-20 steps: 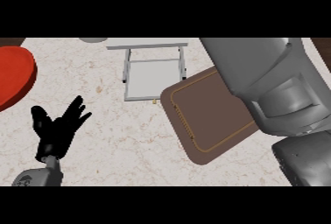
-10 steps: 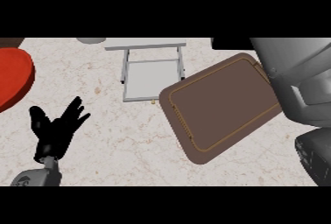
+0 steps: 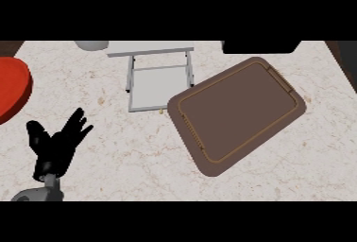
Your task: Pick the croissant from the tray and place it in the tiered shelf
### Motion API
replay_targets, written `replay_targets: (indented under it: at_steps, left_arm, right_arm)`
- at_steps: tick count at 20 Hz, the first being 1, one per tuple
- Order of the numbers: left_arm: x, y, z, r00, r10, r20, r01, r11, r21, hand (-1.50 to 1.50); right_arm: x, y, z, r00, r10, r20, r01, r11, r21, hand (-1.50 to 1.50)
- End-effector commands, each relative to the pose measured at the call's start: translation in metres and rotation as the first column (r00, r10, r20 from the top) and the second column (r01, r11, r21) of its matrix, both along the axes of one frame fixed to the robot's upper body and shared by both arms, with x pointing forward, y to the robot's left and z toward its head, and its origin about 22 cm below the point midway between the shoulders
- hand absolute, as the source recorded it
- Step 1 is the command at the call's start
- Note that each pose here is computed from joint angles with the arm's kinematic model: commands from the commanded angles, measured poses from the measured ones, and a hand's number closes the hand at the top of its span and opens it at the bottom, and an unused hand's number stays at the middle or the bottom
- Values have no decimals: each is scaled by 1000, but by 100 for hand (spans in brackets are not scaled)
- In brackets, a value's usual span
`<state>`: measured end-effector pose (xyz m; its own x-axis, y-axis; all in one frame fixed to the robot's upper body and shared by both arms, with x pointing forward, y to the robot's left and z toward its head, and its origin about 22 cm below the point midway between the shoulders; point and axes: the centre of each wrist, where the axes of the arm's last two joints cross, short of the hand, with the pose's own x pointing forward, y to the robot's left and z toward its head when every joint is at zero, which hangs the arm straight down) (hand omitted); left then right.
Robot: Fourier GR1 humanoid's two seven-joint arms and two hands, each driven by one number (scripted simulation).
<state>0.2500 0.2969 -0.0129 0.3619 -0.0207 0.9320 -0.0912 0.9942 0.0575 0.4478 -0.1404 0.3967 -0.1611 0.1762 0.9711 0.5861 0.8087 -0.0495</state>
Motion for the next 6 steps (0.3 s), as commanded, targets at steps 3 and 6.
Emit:
replay_targets:
  at_steps: [3,6]
  left_arm:
    - [-16,12,-20,995,22,-94,-25,999,-23,0]
    - [-8,6,-19,994,23,-108,-25,1000,-18,0]
  right_arm:
    - [-7,-67,-4,999,36,-27,-35,999,36,-150]
    - [-17,-92,-8,998,65,-19,-65,998,9,-150]
